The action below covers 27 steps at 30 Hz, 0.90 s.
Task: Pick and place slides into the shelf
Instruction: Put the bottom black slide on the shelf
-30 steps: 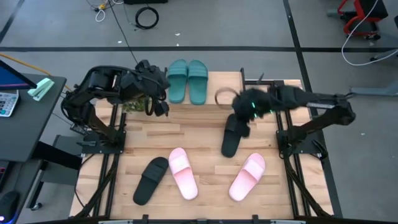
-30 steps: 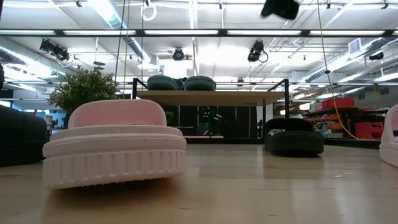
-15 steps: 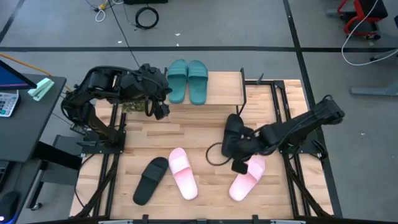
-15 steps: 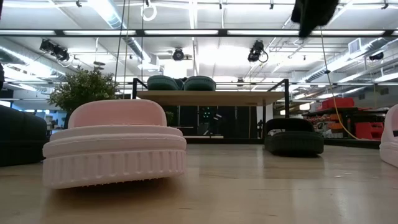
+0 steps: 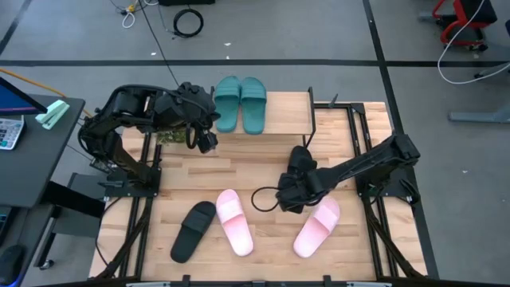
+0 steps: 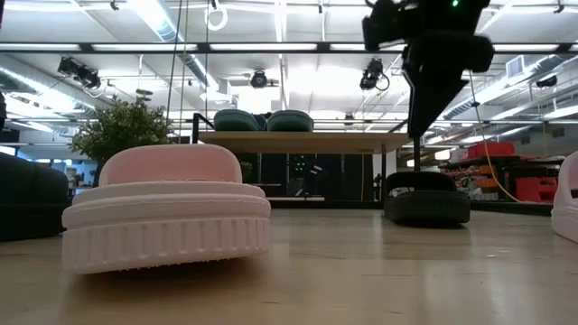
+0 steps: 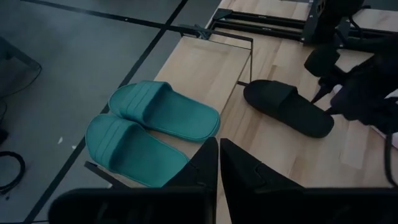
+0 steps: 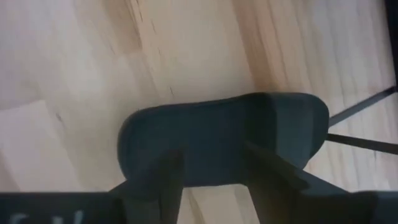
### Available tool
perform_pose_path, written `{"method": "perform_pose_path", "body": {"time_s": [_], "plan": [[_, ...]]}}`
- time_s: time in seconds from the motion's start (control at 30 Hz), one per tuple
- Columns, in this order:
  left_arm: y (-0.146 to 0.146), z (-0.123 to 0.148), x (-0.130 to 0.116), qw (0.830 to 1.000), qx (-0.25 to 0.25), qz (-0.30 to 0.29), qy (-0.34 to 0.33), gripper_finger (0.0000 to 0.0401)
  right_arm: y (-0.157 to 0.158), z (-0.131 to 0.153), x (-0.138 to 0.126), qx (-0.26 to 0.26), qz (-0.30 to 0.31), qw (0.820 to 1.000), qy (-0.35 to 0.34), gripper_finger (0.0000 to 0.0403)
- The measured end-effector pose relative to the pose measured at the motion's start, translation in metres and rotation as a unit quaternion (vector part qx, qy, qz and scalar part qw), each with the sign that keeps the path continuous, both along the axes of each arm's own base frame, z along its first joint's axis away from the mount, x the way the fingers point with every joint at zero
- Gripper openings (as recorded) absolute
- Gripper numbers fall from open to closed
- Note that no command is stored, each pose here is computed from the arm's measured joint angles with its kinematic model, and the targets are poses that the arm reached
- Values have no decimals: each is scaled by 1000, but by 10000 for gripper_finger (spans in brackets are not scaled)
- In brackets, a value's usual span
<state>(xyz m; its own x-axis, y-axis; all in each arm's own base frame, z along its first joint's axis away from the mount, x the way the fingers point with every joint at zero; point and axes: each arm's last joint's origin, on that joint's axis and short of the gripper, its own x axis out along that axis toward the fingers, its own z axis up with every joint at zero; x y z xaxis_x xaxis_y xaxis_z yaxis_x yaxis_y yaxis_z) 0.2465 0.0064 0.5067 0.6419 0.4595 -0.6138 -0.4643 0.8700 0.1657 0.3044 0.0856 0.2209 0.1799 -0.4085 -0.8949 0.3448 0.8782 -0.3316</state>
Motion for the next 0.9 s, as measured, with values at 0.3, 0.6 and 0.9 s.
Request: {"method": "perform_pose_path", "body": {"time_s": [0.3, 0.6, 0.9], "plan": [[1, 2, 2, 1000, 9, -6, -8, 14, -1, -9, 5, -17, -23, 1000, -4, 174], [-3, -4, 8, 996, -21, -88, 23, 12, -3, 16, -5, 9, -79, 994, -71, 164], [-82, -31, 21, 962, -67, -240, 115, 8, -1, 29, -13, 5, -70, 993, -95, 162]]}}
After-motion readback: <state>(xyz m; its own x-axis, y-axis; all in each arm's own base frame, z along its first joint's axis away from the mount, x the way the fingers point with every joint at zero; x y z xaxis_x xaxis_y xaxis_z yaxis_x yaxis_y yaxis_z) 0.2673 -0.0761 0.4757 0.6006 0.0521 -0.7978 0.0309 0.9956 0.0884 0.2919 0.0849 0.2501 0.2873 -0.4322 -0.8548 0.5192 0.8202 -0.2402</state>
